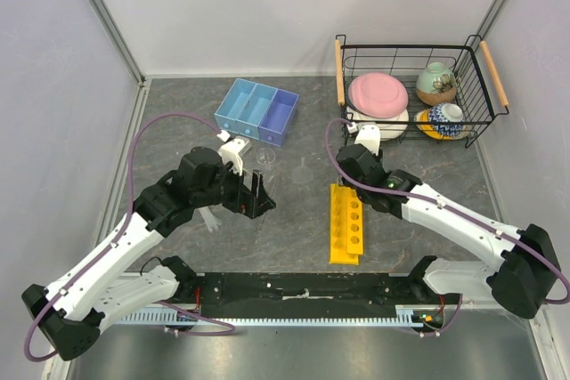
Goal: Organize the chemistry lab equipment
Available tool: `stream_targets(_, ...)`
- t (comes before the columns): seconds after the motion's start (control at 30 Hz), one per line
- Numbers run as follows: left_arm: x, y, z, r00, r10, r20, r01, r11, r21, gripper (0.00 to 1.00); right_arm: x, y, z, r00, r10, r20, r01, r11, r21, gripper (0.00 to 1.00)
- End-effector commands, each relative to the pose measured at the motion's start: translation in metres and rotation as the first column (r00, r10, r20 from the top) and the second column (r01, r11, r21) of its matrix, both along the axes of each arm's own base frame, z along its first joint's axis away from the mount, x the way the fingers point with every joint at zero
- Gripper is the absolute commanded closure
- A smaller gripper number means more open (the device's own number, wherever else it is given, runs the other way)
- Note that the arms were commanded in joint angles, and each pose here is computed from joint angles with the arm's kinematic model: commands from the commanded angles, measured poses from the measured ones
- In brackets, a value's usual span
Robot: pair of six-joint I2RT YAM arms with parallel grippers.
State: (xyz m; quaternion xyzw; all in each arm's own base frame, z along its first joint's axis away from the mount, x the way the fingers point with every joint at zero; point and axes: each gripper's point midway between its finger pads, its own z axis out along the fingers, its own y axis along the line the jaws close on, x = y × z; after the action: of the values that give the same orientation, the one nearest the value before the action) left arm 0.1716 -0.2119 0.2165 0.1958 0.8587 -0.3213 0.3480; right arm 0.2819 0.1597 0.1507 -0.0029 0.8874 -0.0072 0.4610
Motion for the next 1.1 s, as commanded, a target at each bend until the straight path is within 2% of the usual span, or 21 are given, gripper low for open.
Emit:
stream_targets(0.0,0.012,0.000,0.005,0.999,0.006,0.054,-0.007,1.000,0.023,0.05,0.007,0.008,0.037,0.998,0.009,0.058,-0.011,1.000,0.024,0.34)
stream_targets(0.13,0.023,0.004,-0.015,0.998,0.067,0.023,-0.068,0.994,0.080,0.06,0.003,0.001,0.053,0.998,0.015,0.063,-0.015,1.000,-0.002,0.33)
stream_targets(0.23,0.037,0.012,-0.037,0.985,0.169,-0.015,-0.165,0.975,0.151,0.09,-0.002,-0.005,0.069,0.996,0.016,0.084,-0.014,1.000,-0.021,0.32)
stream_targets(0.4,0.055,0.018,-0.076,0.943,0.320,-0.093,-0.284,0.917,0.279,0.15,-0.012,-0.015,0.094,0.992,0.030,0.124,-0.028,0.999,-0.023,0.32)
stream_targets(0.47,0.059,0.017,-0.089,0.925,0.362,-0.114,-0.314,0.898,0.308,0.20,-0.019,-0.014,0.099,0.991,0.067,0.117,-0.065,0.998,-0.020,0.32)
stream_targets(0.63,0.065,0.009,-0.132,0.890,0.426,-0.163,-0.334,0.852,0.403,0.30,-0.035,-0.007,0.106,0.984,0.135,0.112,-0.136,0.991,0.002,0.32)
stream_targets(0.83,0.062,-0.005,-0.157,0.875,0.458,-0.155,-0.340,0.811,0.477,0.39,-0.046,-0.009,0.104,0.977,0.173,0.122,-0.177,0.984,0.019,0.32)
stream_targets(1.07,0.053,-0.006,-0.178,0.864,0.487,-0.130,-0.342,0.755,0.559,0.42,-0.052,-0.010,0.102,0.973,0.195,0.125,-0.201,0.979,0.032,0.32)
